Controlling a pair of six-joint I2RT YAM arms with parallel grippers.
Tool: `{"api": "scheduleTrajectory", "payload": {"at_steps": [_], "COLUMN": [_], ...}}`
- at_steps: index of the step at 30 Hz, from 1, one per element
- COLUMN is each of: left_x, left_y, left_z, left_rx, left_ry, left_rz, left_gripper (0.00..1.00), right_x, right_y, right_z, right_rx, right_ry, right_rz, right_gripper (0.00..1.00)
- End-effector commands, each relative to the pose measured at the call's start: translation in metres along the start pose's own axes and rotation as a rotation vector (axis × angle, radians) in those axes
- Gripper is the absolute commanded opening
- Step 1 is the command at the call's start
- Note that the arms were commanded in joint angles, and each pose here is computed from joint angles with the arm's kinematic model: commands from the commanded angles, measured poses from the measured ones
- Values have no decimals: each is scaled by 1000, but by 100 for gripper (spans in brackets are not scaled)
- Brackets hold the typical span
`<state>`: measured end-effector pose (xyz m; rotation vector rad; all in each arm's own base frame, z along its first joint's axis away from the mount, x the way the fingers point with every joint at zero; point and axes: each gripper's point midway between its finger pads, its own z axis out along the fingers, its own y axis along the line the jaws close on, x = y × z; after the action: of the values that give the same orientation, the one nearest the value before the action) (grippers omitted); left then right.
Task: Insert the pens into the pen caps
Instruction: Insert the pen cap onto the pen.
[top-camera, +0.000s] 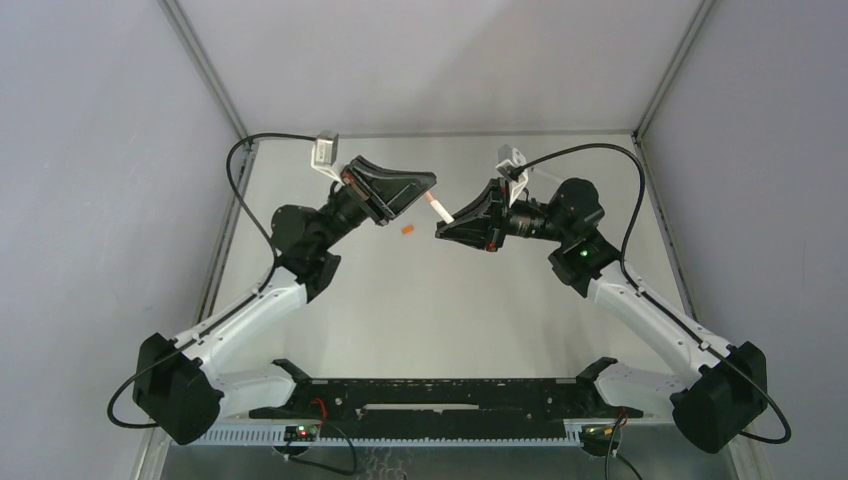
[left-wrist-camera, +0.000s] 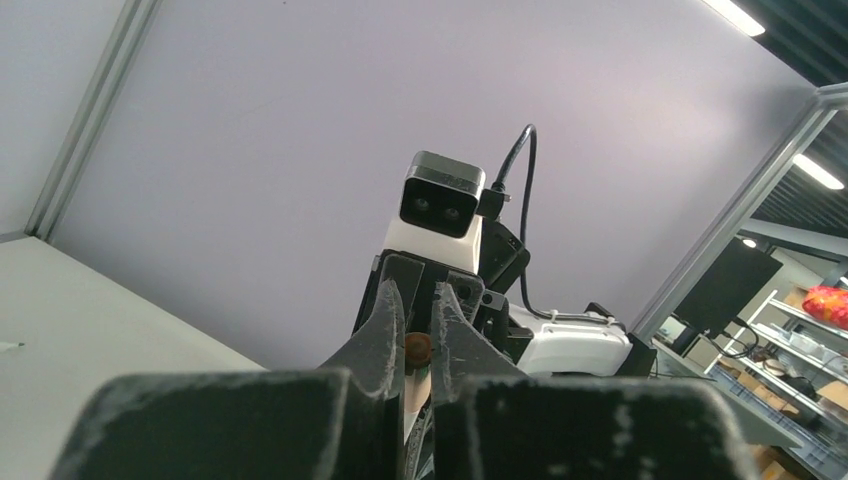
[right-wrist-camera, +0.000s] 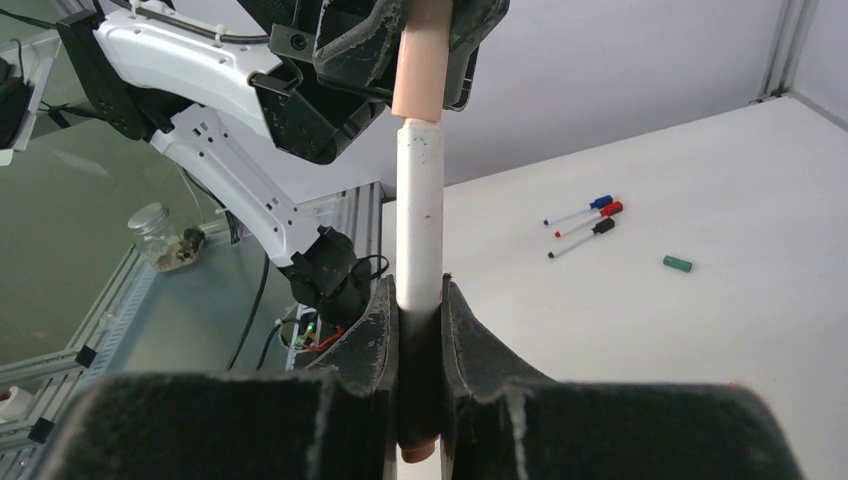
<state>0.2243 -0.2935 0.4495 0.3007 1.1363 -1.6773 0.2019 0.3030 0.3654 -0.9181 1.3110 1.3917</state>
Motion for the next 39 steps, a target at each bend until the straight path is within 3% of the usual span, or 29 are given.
{"api": "scheduleTrajectory", "payload": {"at_steps": [1,17,23,28,31,33,39], "left_x": [3,34,50,75,92,101,136], "left_y": [-7,32,32,26,25,27,55], "left_z": [6,2,6,9,5,-1,-36], "left_rx": [3,-313,-311,-229,-177,-173,-342], "left_ry": [46,111,198,351,461,523,711], "left_rz": [10,-4,-17,-57,-151,-197,-240], "left_gripper": [0,0,0,0,0,0,0], "right_x": [-19,-62,-104,-147,-159,-158,-172], "right_y": [0,-54,-58,-48,-30,-21,-74], "right_z": [3,27,41,41,42,46,41], "right_rx": [-1,257,240,84,-62,-102,212], "right_ry": [-42,-88,-139,-220,-196,-164,-153], "right_rz": [-62,-112,-182,-131,-98,-167,-299], "right_gripper": [0,0,0,0,0,0,0]}}
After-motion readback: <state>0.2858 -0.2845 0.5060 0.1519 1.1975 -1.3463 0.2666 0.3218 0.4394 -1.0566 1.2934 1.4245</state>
